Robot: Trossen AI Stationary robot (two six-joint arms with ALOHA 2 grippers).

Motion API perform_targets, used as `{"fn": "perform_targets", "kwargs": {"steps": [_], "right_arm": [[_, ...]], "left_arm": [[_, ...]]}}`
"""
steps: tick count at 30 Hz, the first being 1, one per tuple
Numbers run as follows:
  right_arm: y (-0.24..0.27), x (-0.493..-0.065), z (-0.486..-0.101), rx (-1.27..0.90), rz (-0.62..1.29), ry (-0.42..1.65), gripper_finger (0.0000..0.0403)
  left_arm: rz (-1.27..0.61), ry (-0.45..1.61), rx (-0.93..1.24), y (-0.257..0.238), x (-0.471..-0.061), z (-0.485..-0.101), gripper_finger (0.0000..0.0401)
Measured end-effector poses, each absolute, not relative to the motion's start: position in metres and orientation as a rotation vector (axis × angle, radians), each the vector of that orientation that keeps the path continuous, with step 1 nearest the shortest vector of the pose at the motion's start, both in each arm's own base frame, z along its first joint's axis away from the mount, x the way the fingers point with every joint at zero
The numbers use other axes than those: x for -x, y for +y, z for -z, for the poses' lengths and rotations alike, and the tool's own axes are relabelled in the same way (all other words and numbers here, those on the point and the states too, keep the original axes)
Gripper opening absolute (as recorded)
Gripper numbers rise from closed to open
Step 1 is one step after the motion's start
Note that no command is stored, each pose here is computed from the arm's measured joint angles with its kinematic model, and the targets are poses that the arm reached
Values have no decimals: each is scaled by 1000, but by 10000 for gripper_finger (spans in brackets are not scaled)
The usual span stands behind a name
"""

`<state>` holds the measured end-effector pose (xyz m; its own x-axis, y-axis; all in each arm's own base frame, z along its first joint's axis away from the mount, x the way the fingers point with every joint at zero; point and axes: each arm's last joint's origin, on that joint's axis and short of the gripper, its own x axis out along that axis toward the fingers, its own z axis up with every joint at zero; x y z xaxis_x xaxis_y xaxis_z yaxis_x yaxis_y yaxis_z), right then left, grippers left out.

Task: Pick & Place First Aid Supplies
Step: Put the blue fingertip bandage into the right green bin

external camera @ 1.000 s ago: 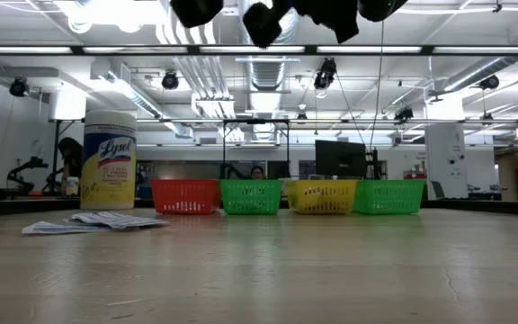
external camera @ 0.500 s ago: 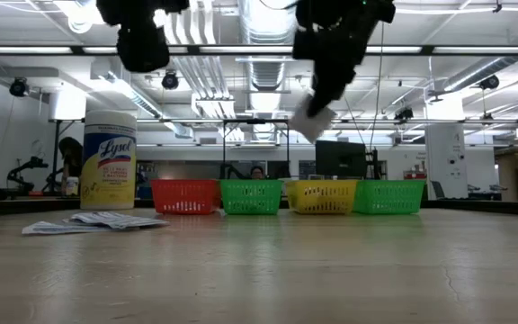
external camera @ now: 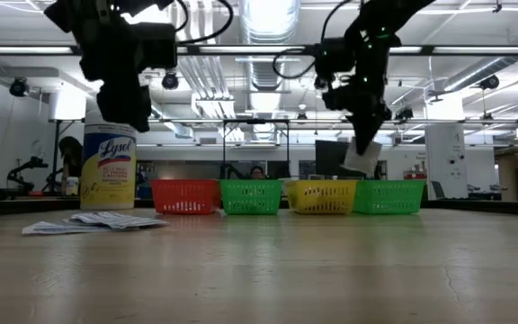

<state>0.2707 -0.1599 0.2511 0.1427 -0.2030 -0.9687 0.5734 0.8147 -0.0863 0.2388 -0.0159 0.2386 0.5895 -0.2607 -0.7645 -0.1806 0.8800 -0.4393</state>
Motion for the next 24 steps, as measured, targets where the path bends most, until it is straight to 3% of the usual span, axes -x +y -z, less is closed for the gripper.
{"fn": "perform_targets", "kwargs": {"steps": [6, 16, 24], "right_arm": [[-165, -264, -229, -464, 511, 1396, 8], [-172, -265, -211, -417, 449, 1466, 14], [-181, -262, -202, -389, 425, 1498, 84]], "left_arm": [[31, 937, 559, -16, -237, -222, 161], [21, 944, 575, -16, -235, -217, 161], [23, 943, 570, -16, -235, -217, 161]]}}
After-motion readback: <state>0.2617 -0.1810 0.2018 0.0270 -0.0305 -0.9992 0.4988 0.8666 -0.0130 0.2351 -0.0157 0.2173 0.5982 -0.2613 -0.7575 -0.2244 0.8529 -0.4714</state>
